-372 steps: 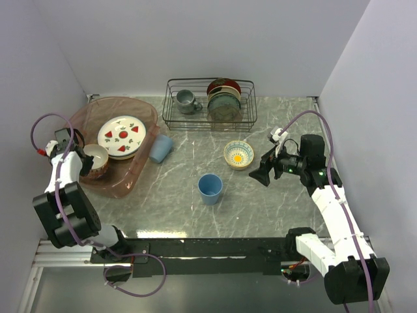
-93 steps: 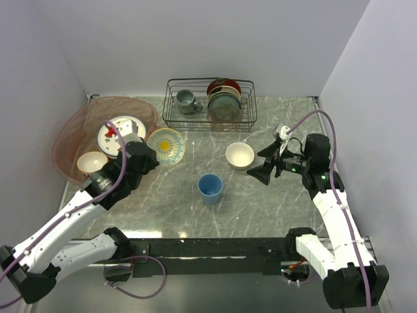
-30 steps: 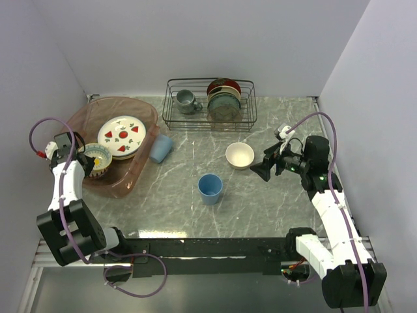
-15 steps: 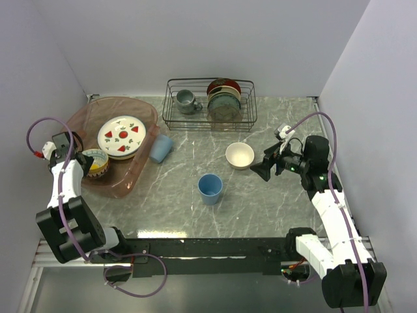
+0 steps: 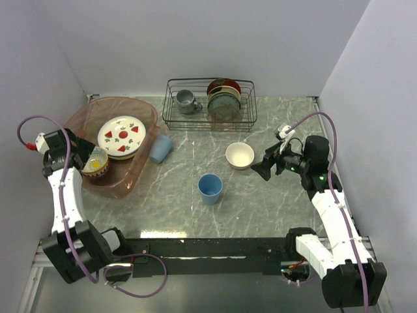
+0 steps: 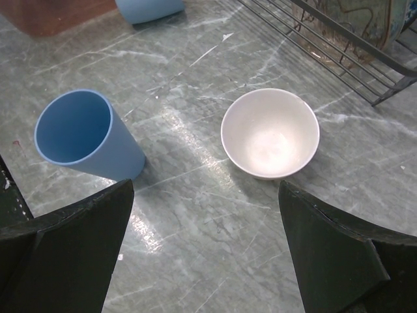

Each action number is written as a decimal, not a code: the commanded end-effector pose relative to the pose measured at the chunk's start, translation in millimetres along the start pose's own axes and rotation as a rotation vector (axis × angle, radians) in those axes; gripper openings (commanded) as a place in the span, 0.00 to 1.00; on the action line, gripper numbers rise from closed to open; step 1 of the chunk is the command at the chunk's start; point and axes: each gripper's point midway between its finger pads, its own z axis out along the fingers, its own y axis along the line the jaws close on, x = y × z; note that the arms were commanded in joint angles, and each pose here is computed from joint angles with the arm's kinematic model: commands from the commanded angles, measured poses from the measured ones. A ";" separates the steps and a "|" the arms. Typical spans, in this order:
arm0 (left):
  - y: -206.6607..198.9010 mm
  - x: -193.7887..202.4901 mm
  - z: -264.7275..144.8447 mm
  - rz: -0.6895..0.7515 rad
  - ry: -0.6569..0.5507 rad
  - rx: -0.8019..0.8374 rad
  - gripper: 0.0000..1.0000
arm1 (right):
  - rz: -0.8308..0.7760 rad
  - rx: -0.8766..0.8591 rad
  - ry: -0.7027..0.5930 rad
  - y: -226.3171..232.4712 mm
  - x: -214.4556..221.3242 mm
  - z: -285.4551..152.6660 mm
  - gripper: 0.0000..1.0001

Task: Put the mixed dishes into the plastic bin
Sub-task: Place the bowl in the plastic bin, then pick up the bowl from the center of the board.

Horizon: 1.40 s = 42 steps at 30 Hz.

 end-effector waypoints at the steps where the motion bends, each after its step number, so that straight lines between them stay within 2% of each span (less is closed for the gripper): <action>1: -21.1 -12.3 -32.9 0.039 -0.030 0.134 0.96 | -0.033 0.041 -0.009 -11.1 -4.5 -0.4 1.00; 5: -34.2 -7.4 -54.4 0.073 -0.030 0.252 0.99 | -0.026 0.077 -0.005 -19.2 -3.2 -1.4 1.00; 11: -69.1 19.6 -105.4 0.200 0.023 0.587 0.99 | 0.031 0.212 -0.013 -47.6 -0.4 -7.3 1.00; 12: -80.5 26.9 -121.5 0.230 0.038 0.684 0.99 | 0.036 0.226 -0.018 -51.0 -1.4 -7.3 1.00; 14: -86.1 39.7 -130.2 0.253 0.075 0.757 0.99 | 0.066 0.242 -0.014 -56.1 1.8 -6.7 1.00; 21: -100.8 78.5 -173.4 0.359 0.187 0.990 0.99 | 0.102 0.181 0.010 -54.3 10.6 3.5 1.00; 26: -101.5 105.6 -200.5 0.412 0.214 1.150 0.99 | 0.156 0.117 0.047 -53.4 8.5 12.3 1.00; 32: -93.9 132.9 -199.6 0.470 0.228 1.176 0.99 | 0.223 0.046 0.157 -52.7 13.1 25.7 1.00; 33: -93.3 135.6 -198.3 0.483 0.229 1.173 0.99 | 0.254 0.021 0.210 -47.7 23.8 30.8 1.00; 36: -89.5 144.3 -191.5 0.533 0.230 1.150 0.99 | 0.253 -0.013 0.298 -40.0 32.6 41.0 1.00; 42: -88.5 145.6 -193.8 0.555 0.189 1.178 0.99 | 0.204 0.023 0.373 -39.9 37.3 54.0 1.00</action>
